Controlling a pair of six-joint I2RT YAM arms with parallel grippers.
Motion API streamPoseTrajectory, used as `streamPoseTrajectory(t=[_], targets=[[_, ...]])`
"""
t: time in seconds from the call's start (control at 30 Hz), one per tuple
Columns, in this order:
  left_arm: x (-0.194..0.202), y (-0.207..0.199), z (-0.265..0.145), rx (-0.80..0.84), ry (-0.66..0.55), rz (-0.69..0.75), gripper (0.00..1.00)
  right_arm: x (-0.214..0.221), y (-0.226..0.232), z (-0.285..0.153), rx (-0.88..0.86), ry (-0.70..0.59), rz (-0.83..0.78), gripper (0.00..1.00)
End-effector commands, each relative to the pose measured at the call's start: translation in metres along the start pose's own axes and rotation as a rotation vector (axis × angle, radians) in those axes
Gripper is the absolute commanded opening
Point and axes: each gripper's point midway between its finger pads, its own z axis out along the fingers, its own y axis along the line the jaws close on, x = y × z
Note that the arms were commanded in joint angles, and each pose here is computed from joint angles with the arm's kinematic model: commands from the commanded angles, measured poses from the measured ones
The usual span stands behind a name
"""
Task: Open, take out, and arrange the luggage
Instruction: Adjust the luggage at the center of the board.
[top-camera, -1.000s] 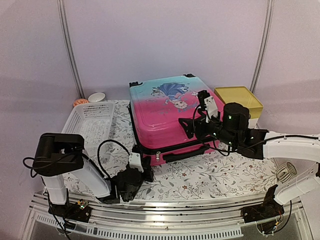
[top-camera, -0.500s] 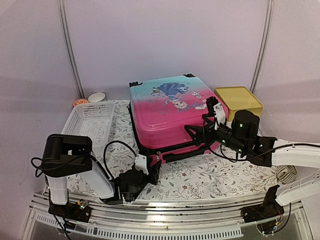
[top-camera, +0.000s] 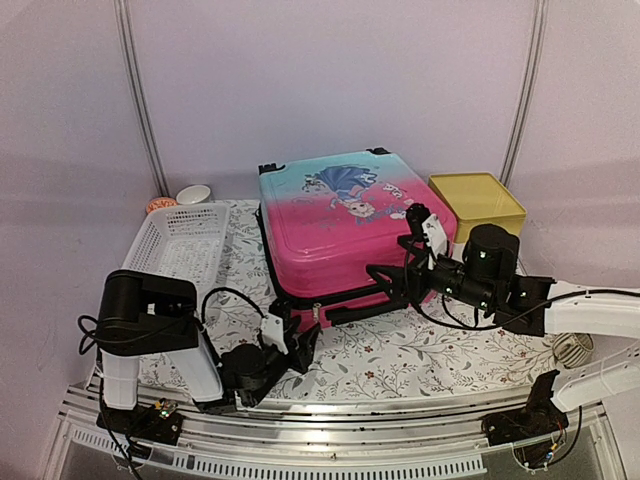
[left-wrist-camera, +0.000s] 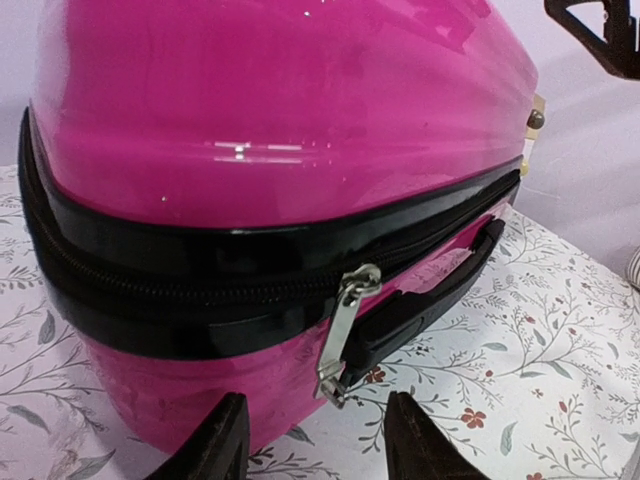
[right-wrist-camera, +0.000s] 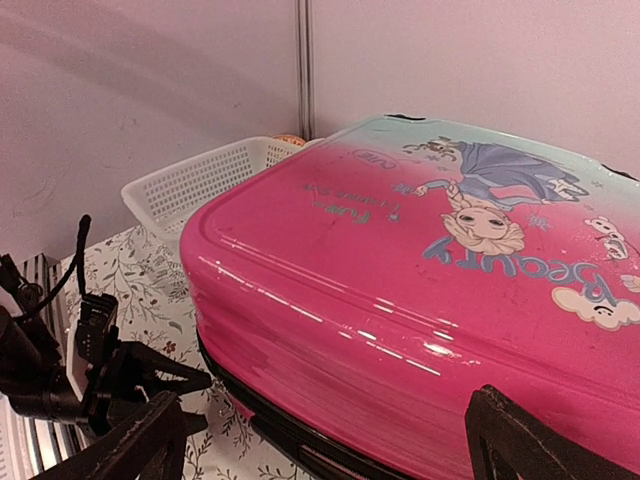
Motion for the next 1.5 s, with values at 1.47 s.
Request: streamPoseTrajectory(t=[1.47], targets=[[-0.033, 0.036, -0.034, -0.017, -0.094, -0.051, 0.59, 0.002, -0.095, 0.000, -0.144, 0.109, 0.598, 0.88]])
